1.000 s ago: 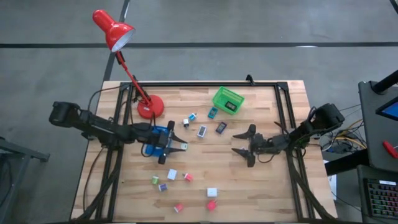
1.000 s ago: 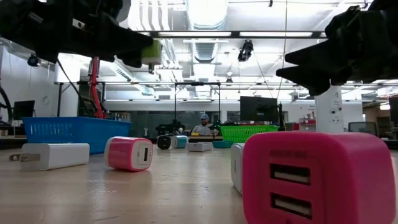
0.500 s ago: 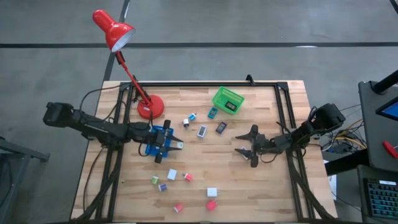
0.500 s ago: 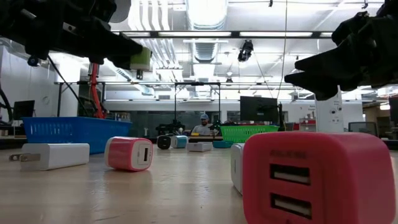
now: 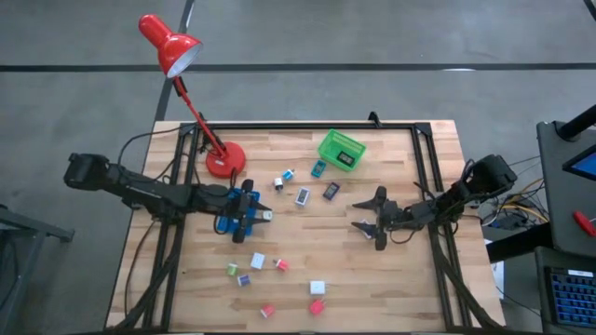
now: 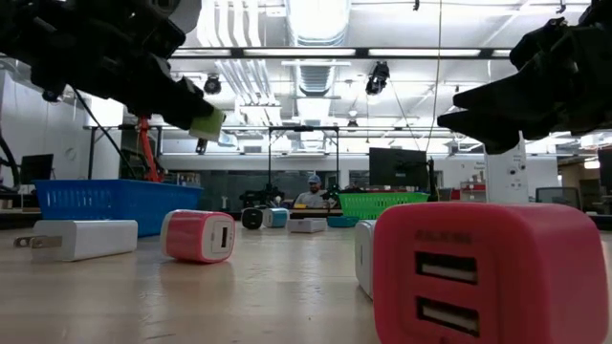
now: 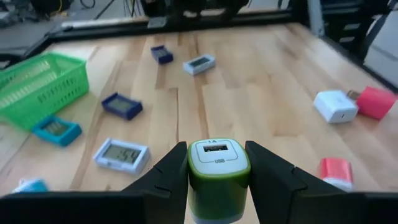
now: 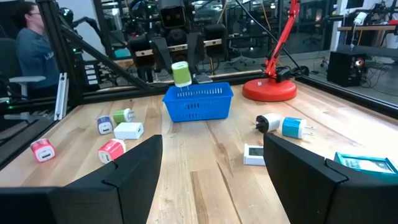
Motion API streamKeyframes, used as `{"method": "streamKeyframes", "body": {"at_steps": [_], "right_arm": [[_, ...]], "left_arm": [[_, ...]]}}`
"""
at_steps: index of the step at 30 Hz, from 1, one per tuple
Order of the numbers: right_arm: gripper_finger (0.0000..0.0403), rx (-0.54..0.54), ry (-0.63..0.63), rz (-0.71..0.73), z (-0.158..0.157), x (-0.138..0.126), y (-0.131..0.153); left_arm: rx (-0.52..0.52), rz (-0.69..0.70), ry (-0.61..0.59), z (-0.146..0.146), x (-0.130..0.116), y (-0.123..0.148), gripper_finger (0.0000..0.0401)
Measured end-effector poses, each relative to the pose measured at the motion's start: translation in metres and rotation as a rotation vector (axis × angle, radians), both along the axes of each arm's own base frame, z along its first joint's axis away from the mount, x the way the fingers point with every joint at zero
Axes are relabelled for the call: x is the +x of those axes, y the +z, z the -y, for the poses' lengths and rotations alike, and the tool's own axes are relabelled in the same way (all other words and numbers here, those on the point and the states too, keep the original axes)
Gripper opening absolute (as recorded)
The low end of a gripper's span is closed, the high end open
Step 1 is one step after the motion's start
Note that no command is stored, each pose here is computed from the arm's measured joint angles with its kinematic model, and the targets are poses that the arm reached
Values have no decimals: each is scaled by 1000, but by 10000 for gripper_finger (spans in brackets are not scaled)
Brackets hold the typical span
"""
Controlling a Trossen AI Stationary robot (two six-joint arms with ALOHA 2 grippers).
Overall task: Pick & Place Office items
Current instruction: Put the right green charger adapter into the blue basket
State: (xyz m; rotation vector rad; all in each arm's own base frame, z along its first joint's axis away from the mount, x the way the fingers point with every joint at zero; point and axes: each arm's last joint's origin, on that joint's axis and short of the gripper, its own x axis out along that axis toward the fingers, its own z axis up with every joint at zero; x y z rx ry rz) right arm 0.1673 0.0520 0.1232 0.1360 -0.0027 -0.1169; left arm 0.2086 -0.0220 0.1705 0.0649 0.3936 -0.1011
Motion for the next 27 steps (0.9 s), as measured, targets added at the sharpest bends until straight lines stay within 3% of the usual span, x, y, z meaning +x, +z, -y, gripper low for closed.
{"method": "streamKeyframes", "body": {"at_steps": [19,27], "right_arm": [[265,-11,1,-2,0,0,0],[265,-11,1,-2,0,0,0]], "left_arm": [[-40,-245,226,-6,-12,19,131],[13,-396,358,-10,-18,29,131]]}}
